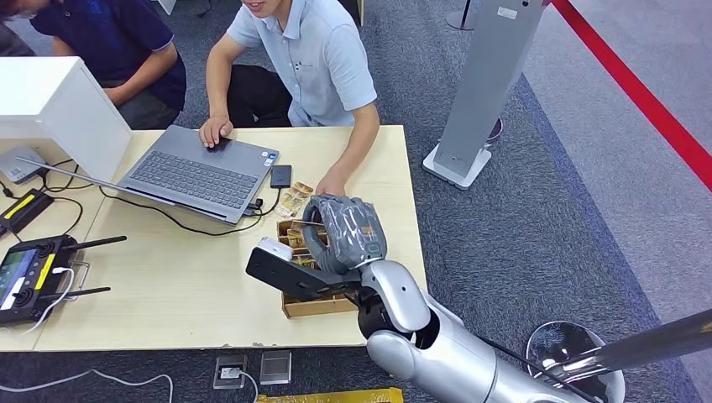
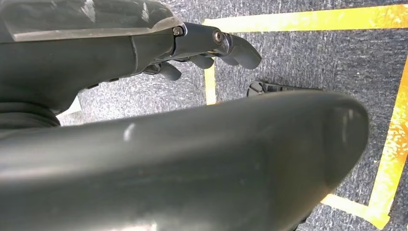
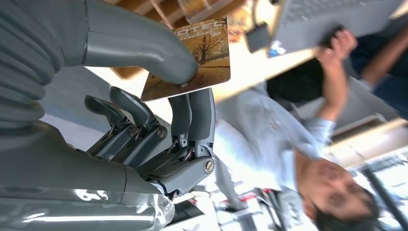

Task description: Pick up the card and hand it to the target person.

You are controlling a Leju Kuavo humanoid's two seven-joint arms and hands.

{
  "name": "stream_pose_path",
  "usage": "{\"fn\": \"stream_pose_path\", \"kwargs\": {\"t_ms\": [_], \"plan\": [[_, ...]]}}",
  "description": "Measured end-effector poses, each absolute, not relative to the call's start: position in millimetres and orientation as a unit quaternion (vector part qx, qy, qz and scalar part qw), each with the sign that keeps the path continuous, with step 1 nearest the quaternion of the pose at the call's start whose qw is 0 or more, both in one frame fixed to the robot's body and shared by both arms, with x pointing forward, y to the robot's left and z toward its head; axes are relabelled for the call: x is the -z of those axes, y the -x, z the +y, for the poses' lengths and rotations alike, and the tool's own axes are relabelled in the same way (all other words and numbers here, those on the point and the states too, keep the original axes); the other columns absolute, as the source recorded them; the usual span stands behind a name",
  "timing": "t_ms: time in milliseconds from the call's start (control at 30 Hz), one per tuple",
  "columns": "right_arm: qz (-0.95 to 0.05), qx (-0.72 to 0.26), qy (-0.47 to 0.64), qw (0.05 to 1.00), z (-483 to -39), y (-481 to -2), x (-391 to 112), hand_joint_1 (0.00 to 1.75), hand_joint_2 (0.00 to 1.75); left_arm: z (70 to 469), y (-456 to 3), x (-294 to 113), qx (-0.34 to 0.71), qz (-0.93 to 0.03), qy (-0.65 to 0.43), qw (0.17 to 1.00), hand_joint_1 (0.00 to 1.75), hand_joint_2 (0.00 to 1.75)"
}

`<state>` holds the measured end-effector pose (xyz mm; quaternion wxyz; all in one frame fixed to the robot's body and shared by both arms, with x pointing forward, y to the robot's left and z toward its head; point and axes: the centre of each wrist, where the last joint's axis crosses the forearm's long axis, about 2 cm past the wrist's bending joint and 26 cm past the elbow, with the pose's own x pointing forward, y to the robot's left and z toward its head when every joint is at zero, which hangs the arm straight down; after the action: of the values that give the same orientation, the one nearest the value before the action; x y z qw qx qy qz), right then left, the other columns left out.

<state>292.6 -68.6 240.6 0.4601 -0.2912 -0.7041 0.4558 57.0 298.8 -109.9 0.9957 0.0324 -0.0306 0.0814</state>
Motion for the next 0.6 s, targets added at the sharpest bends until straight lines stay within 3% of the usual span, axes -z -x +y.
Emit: {"fn": "stream_pose_path", "kwargs": {"t_ms": [267,600], "plan": [[-0.722,-0.481,0.293,0.401,-49.4,-357.8,-263.2,1.75,1.75,298.8,-59.2,109.6,-0.067,-0.043,-0.028,0.996,0.0,0.0],[-0.645,-0.541,0.356,0.406,-49.6,-407.7,-256.9,1.75,1.75,301.4,-63.3,109.0,-0.056,-0.05,-0.027,0.997,0.0,0.0]]}}
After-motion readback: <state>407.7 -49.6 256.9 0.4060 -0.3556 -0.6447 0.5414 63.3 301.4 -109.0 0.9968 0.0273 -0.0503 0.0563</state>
